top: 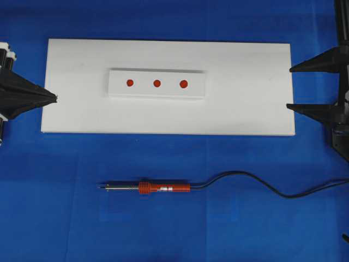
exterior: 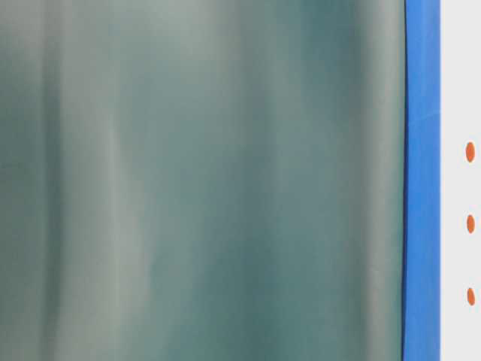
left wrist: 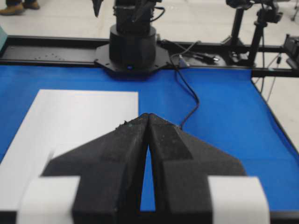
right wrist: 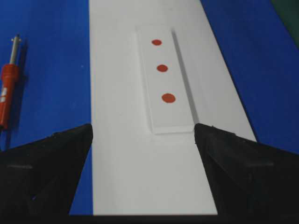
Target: Touch the tip of the soldering iron to the mark.
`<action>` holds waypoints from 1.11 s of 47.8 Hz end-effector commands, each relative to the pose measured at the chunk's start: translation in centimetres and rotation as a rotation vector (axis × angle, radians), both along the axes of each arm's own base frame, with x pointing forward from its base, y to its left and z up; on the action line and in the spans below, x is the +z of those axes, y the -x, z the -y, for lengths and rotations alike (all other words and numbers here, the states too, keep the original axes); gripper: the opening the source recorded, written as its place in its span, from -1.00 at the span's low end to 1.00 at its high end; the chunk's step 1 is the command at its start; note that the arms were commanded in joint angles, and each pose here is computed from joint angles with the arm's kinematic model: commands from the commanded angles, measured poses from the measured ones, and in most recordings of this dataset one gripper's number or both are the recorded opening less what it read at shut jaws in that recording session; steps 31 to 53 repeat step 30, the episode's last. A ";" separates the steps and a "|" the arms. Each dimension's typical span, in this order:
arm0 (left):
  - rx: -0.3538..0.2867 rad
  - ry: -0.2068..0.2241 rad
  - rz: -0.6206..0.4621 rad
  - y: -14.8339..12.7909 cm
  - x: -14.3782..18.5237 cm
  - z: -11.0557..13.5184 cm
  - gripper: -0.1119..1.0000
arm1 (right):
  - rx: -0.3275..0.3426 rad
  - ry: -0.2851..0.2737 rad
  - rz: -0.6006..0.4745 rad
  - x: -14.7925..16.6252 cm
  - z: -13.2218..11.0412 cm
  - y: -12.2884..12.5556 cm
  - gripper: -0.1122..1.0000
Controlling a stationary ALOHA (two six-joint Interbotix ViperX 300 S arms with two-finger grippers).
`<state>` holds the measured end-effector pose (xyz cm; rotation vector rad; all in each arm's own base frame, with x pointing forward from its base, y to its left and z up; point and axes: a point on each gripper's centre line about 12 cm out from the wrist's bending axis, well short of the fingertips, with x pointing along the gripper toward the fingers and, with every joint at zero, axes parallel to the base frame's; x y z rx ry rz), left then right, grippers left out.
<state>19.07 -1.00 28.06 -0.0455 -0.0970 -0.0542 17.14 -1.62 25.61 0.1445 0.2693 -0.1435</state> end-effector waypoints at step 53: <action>-0.003 -0.001 0.006 -0.2 0.3 0.1 -0.80 | -0.001 -0.003 0.018 0.5 0.0 -0.1 0.65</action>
